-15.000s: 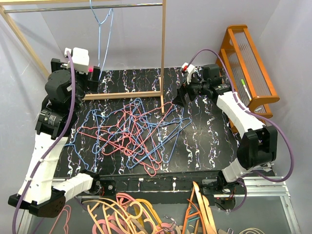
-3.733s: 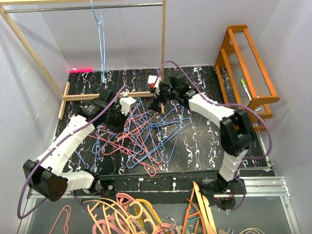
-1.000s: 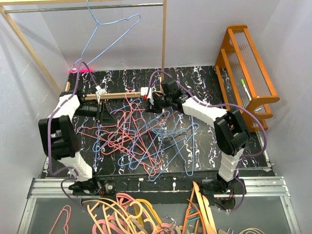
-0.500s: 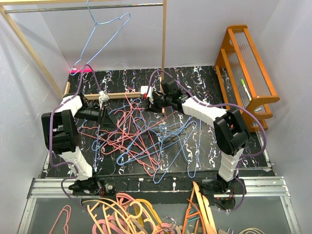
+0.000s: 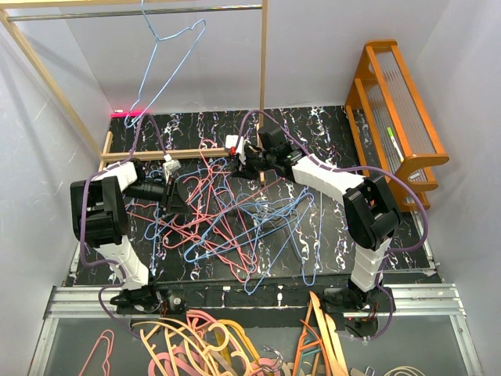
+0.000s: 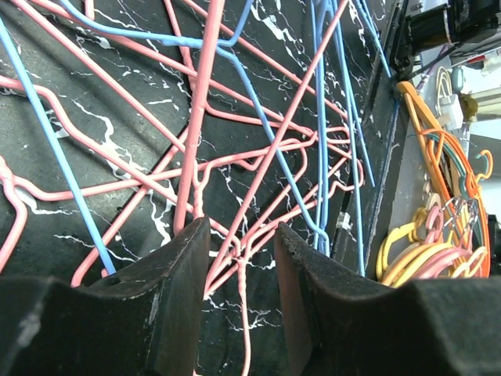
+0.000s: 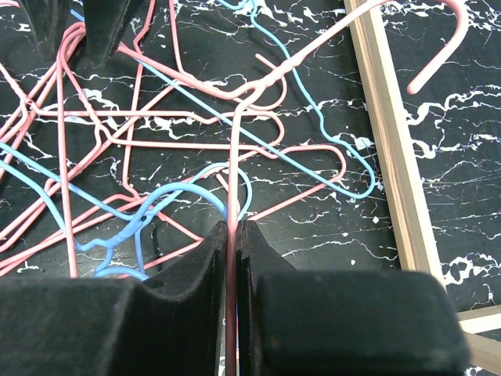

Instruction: Organize the hangers

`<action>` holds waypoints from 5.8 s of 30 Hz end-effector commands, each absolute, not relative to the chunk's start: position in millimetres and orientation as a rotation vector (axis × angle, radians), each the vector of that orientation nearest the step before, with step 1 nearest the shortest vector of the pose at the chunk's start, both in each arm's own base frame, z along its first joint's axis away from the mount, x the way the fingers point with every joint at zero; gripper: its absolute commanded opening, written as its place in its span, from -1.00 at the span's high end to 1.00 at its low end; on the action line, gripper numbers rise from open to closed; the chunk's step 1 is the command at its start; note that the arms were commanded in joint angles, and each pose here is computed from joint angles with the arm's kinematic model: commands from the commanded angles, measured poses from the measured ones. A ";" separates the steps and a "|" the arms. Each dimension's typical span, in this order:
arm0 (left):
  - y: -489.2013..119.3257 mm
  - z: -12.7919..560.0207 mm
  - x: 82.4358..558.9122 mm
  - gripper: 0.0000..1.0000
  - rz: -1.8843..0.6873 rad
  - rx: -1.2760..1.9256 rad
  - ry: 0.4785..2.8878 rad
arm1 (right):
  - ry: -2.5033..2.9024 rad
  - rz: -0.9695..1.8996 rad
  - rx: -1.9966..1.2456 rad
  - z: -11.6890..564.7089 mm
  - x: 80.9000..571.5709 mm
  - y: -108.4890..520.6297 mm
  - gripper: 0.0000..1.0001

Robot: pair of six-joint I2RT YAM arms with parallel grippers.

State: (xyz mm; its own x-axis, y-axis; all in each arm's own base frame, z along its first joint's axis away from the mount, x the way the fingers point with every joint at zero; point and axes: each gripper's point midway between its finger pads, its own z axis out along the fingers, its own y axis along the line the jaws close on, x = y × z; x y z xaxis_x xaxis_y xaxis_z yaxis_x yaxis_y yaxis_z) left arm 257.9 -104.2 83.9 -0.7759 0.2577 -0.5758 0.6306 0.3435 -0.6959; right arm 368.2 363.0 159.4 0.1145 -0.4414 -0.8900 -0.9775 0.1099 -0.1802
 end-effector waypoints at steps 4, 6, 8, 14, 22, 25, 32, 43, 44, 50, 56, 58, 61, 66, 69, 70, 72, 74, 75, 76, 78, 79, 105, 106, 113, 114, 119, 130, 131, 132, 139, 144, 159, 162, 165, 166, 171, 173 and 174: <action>-113.0 92.1 271.2 0.33 -1.403 0.794 2.151 | 1.338 0.742 -1.427 206.7 377.6 376.8 0.85; -113.2 95.4 271.0 0.43 -1.417 0.808 2.144 | 1.338 0.743 -1.430 206.9 376.2 376.1 0.84; -111.7 106.9 273.6 0.50 -1.412 0.854 2.115 | 1.339 0.735 -1.435 205.8 375.2 374.5 0.84; -103.5 136.1 278.2 -0.15 -1.331 0.905 2.057 | 1.345 0.742 -1.444 201.1 369.4 371.3 0.84; -94.3 106.5 291.3 -0.34 -1.217 0.884 2.112 | 1.347 0.751 -1.442 200.4 369.5 372.6 0.85; -93.8 94.1 293.6 -0.37 -1.238 0.885 2.126 | 1.342 0.753 -1.441 202.2 370.8 373.9 0.84; -102.6 80.7 293.6 -0.34 -1.300 0.884 2.131 | 1.351 0.761 -1.431 201.3 372.1 375.1 0.84; -121.6 102.8 261.9 1.00 -1.562 0.861 2.063 | 1.367 0.764 -1.419 197.5 373.5 375.3 0.85; -122.1 107.3 259.0 1.00 -1.572 0.869 2.058 | 1.370 0.765 -1.420 196.2 373.3 374.8 0.85; -118.1 137.8 244.9 1.00 -1.519 0.934 2.065 | 1.418 0.729 -1.429 183.3 373.4 367.7 -0.18; -109.4 174.4 251.0 1.00 -1.330 0.947 2.129 | 1.420 0.654 -1.401 186.5 382.0 362.2 -0.97; -104.4 185.3 258.7 1.00 -1.246 0.912 2.179 | 1.413 0.640 -1.396 190.8 384.1 361.1 -0.97; -97.5 205.9 263.1 1.00 -1.146 0.861 2.247 | 1.401 0.641 -1.374 204.3 386.8 357.4 -0.97; -65.6 215.5 256.9 1.00 -0.828 0.678 2.481 | 1.368 0.622 -1.324 239.4 387.4 343.3 -0.97; -44.4 217.3 240.3 1.00 -0.626 0.604 2.551 | 1.334 0.598 -1.294 265.0 384.8 337.5 -0.98; -38.8 216.3 229.8 1.00 -0.570 0.591 2.566 | 1.332 0.594 -1.277 272.9 384.7 335.6 -0.98; -29.7 212.6 206.1 1.00 -0.458 0.551 2.588 | 1.327 0.593 -1.242 289.0 385.5 331.1 -0.98; -18.7 206.5 191.3 1.00 -0.341 0.474 2.610 | 1.316 0.597 -1.224 301.7 385.1 326.9 -0.97; -11.9 207.5 188.7 1.00 -0.271 0.420 2.602 | 1.310 0.597 -1.221 306.0 384.3 325.8 -0.97; -5.0 212.2 188.1 1.00 -0.202 0.361 2.578 | 1.305 0.595 -1.218 309.5 383.6 324.8 -0.97; 9.0 222.3 190.7 1.00 -0.080 0.239 2.539 | 1.299 0.598 -1.218 312.6 382.0 323.2 -0.97; 15.6 228.1 192.1 1.00 -0.028 0.176 2.522 | 1.298 0.599 -1.218 312.7 381.4 322.5 -0.97; 101.8 451.9 351.6 1.00 0.173 -0.045 1.889 | 1.260 0.649 -1.264 305.9 365.2 307.8 -0.98; 103.1 457.5 356.7 1.00 0.177 -0.040 1.869 | 1.261 0.647 -1.262 306.2 364.8 307.9 -0.97; 113.0 485.5 382.0 1.00 0.217 -0.007 1.764 | 1.264 0.615 -1.244 309.8 369.0 304.8 -0.98; 114.0 486.0 384.7 1.00 0.222 0.002 1.762 | 1.267 0.613 -1.242 309.2 369.0 304.0 -0.97; 114.8 490.1 397.7 1.00 0.215 0.033 1.738 | 1.277 0.610 -1.238 306.9 367.7 302.5 -0.97; 115.7 459.0 407.4 1.00 0.188 0.073 1.852 | 1.315 0.619 -1.202 303.6 369.6 301.0 -0.97; 115.0 451.6 405.6 1.00 0.181 0.072 1.876 | 1.319 0.620 -1.200 303.0 369.8 300.7 -0.98; 115.2 445.4 403.5 1.00 0.178 0.065 1.895 | 1.320 0.620 -1.200 302.7 369.7 300.6 -0.98; 105.9 441.8 375.1 -0.54 0.173 0.087 1.971 | 1.369 0.589 -1.308 268.1 364.8 295.1 -0.97; 102.7 438.5 335.0 -0.94 0.211 0.051 2.063 | 1.374 0.677 -1.534 209.7 344.5 299.8 -0.97; -31.4 289.6 201.6 -0.94 -0.585 0.402 2.372 | 1.326 0.808 -1.849 131.0 337.7 339.7 -0.30; -33.5 273.9 194.6 -0.94 -0.621 0.439 2.412 | 1.359 0.783 -1.850 130.8 332.9 331.4 -0.27; -37.3 263.5 195.9 -0.94 -0.631 0.471 2.421 | 1.384 0.730 -1.814 143.8 339.4 310.6 -0.28; -38.4 260.3 197.0 -0.94 -0.632 0.479 2.426 | 1.399 0.721 -1.805 145.6 341.1 300.8 -0.27; -43.2 251.4 207.9 -0.94 -0.638 0.505 2.428 | 1.435 0.635 -1.866 136.1 338.6 253.1 -0.18; -46.0 248.0 212.4 -0.94 -0.645 0.511 2.431 | 1.422 0.624 -1.909 125.7 333.8 247.0 -0.11; -47.2 246.5 215.1 -0.94 -0.645 0.513 2.430 | 1.411 0.630 -1.917 122.7 332.1 247.1 -0.09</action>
